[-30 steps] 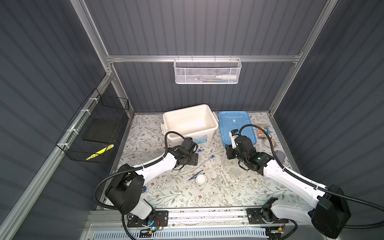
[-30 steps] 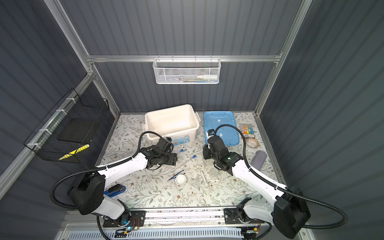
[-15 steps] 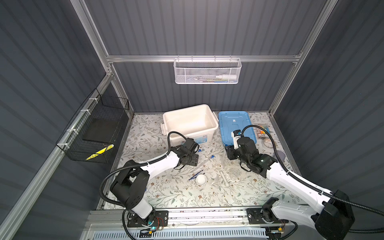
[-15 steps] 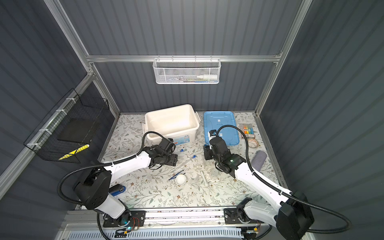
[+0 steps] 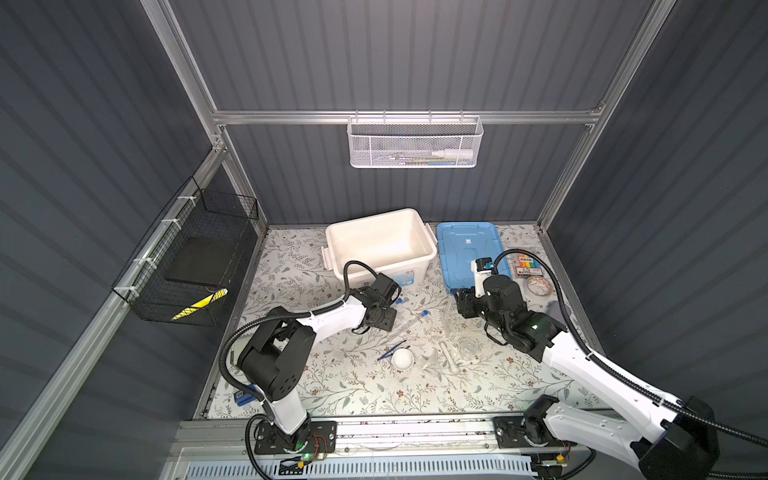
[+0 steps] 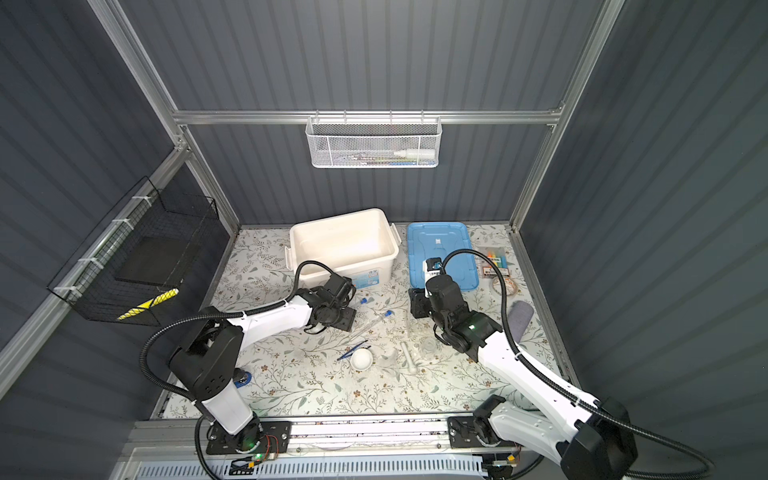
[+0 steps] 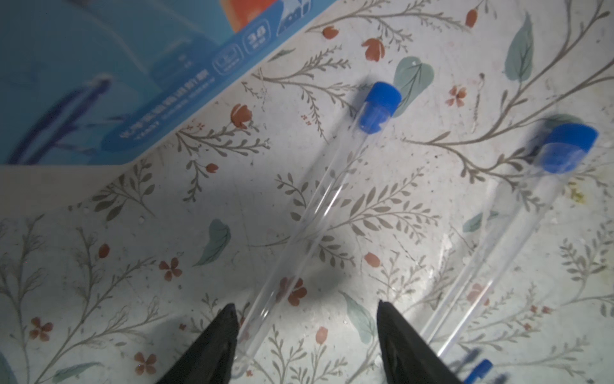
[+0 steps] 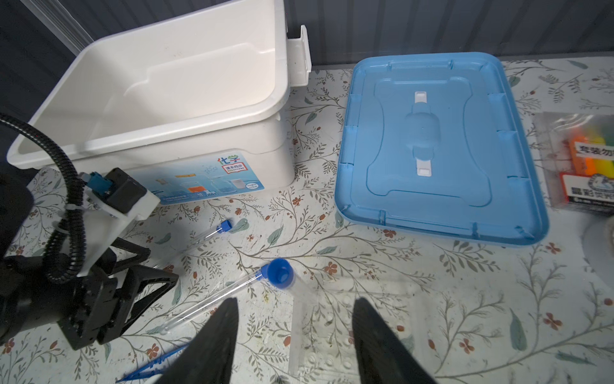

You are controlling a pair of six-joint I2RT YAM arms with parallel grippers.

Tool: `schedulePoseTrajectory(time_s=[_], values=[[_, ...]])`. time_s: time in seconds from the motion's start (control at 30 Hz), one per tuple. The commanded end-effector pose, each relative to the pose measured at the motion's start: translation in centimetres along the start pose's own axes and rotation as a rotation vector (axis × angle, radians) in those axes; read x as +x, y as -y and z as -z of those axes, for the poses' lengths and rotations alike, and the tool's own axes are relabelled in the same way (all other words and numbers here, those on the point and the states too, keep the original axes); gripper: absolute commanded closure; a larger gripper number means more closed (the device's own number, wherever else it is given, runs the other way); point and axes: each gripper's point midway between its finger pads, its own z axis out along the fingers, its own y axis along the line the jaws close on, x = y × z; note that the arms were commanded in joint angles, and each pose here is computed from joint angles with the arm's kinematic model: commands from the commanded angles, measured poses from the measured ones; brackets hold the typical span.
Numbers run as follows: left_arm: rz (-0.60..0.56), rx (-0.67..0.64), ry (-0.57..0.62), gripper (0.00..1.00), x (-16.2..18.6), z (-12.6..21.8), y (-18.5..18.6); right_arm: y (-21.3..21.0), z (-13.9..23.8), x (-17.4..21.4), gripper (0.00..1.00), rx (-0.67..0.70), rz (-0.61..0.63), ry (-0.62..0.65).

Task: Organize the chemistry lab equipment
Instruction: 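Close the left gripper around the clear blue-capped tube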

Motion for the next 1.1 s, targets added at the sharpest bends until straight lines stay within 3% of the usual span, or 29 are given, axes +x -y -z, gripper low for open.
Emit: schedulePoseTrajectory(time_s=[0.0, 0.33, 0.67, 1.07], values=[[-0.039, -0.01, 0.005, 0.33, -1.1, -0.3, -0.2, 0.9, 0.4, 0.4, 0.4, 0.033, -0.016, -0.003], [-0.063, -0.001, -0.015, 0.39, -1.2, -1.7, -0.6, 1.2, 1.2, 0.1, 0.34, 0.043, -0.038, 0.017], [-0.117, 0.071, -0.059, 0.68, -0.5, -2.6, 0.7, 2.0, 1.7, 0.3, 0.3, 0.052, -0.093, 0.033], [-0.138, 0.158, -0.075, 0.86, -0.6, -2.9, 2.4, 2.4, 1.8, 0.4, 0.28, 0.037, -0.128, 0.026]])
